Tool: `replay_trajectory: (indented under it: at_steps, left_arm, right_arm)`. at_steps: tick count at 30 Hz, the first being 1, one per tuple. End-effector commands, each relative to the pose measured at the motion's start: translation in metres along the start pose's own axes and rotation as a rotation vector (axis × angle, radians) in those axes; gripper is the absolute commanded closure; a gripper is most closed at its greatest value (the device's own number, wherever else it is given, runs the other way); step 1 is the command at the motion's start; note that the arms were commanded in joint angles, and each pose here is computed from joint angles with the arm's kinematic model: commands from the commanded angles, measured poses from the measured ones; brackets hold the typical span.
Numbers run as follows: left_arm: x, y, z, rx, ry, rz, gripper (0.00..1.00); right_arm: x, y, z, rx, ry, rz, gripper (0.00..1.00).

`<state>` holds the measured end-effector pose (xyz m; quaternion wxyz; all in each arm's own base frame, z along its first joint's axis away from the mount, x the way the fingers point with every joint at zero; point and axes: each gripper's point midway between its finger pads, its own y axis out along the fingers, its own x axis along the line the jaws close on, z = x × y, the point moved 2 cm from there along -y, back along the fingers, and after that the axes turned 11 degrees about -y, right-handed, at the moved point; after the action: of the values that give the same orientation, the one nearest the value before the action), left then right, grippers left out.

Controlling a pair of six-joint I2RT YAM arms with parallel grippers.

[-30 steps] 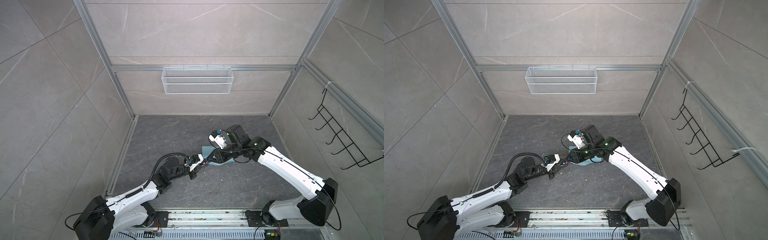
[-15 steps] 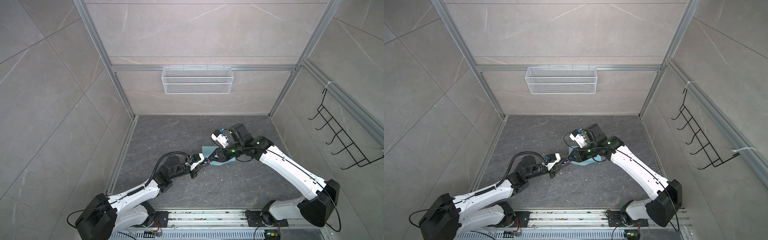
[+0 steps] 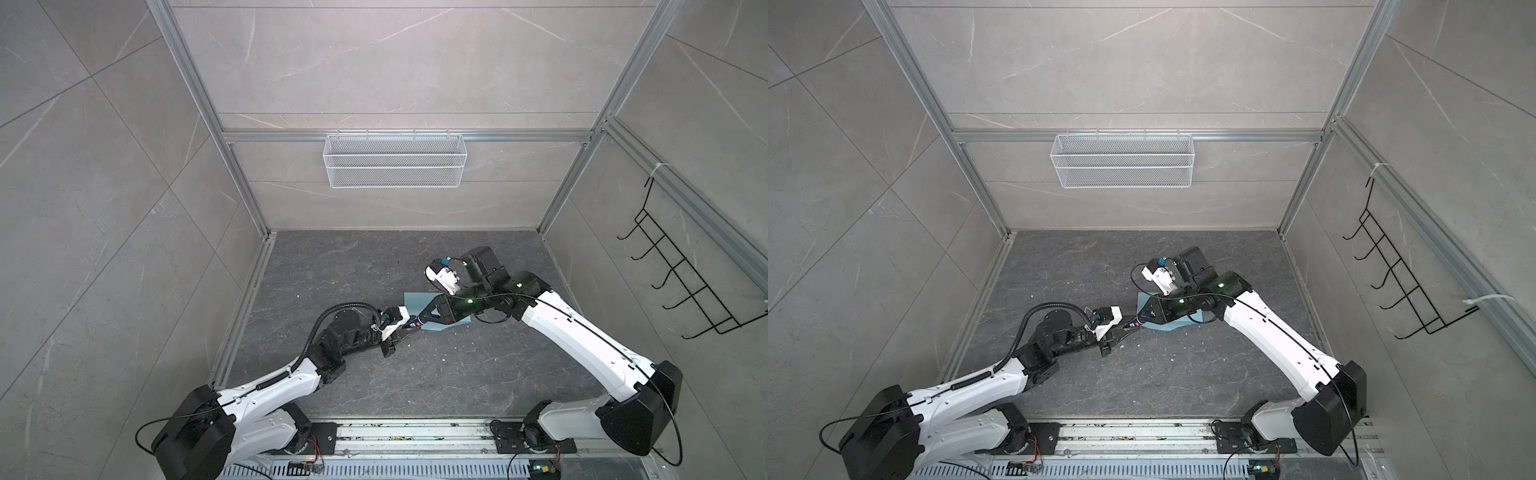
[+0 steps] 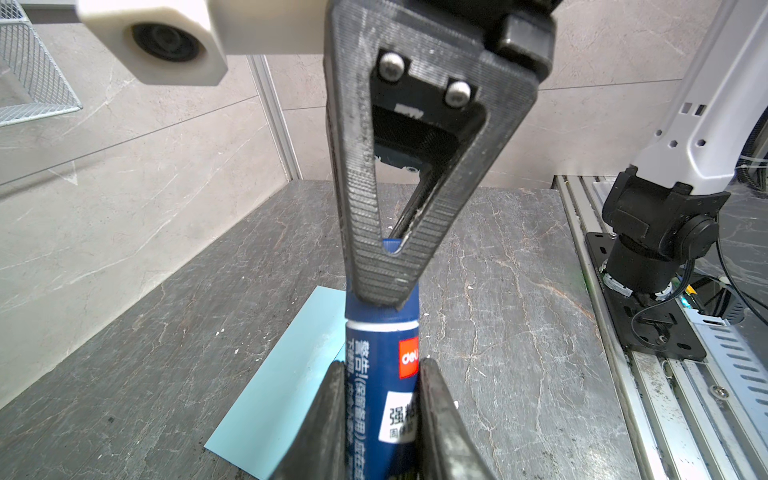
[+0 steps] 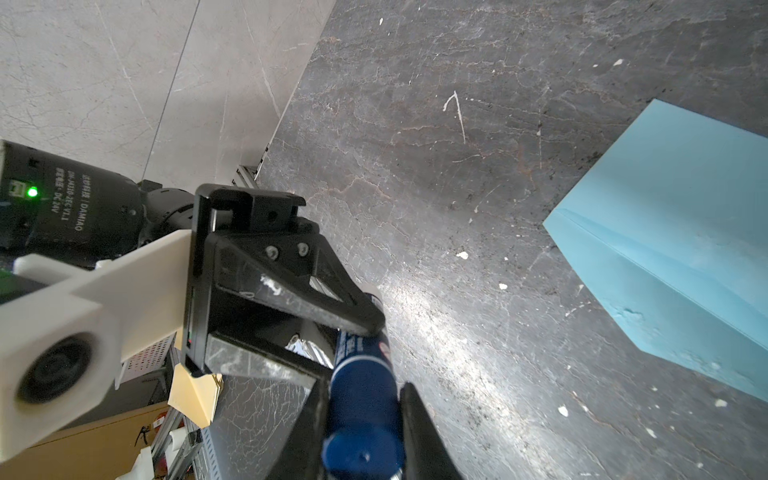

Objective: Place the letter into the envelope and seal it

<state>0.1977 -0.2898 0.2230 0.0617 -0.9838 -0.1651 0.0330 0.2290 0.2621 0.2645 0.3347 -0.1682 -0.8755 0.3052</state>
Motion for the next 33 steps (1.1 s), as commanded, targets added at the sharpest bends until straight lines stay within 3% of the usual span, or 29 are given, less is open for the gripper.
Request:
replay_trajectory:
  at_steps: [1, 4, 7, 11, 14, 25, 33]
  left_arm:
    - [0.006, -0.015, 0.092, 0.320, -0.166, -0.042, 1.00]
    - [0.005, -0.010, 0.081, 0.300, -0.162, -0.018, 1.00]
    - [0.006, -0.004, 0.064, 0.272, -0.156, 0.003, 0.83]
    - [0.006, 0.004, 0.040, 0.228, -0.151, 0.030, 0.50]
    - [0.005, 0.008, 0.027, 0.205, -0.138, 0.048, 0.40]
    - [0.005, -0.001, 0.002, 0.082, -0.059, 0.019, 0.31]
    - [0.009, 0.001, 0.002, 0.093, -0.029, 0.003, 0.29]
  right_arm:
    - [-0.013, -0.039, -0.018, -0.129, -0.040, 0.112, 0.85]
    - [-0.011, -0.034, -0.017, -0.117, -0.026, 0.075, 0.87]
    - [-0.012, -0.027, -0.016, -0.108, -0.001, 0.051, 0.88]
    - [-0.013, -0.020, -0.013, -0.104, 0.017, 0.038, 0.90]
    - [-0.013, -0.016, -0.012, -0.102, 0.024, 0.029, 0.91]
    - [-0.016, 0.005, -0.006, -0.060, 0.041, 0.007, 0.93]
    - [-0.005, 0.024, -0.007, -0.030, 0.027, -0.033, 0.94]
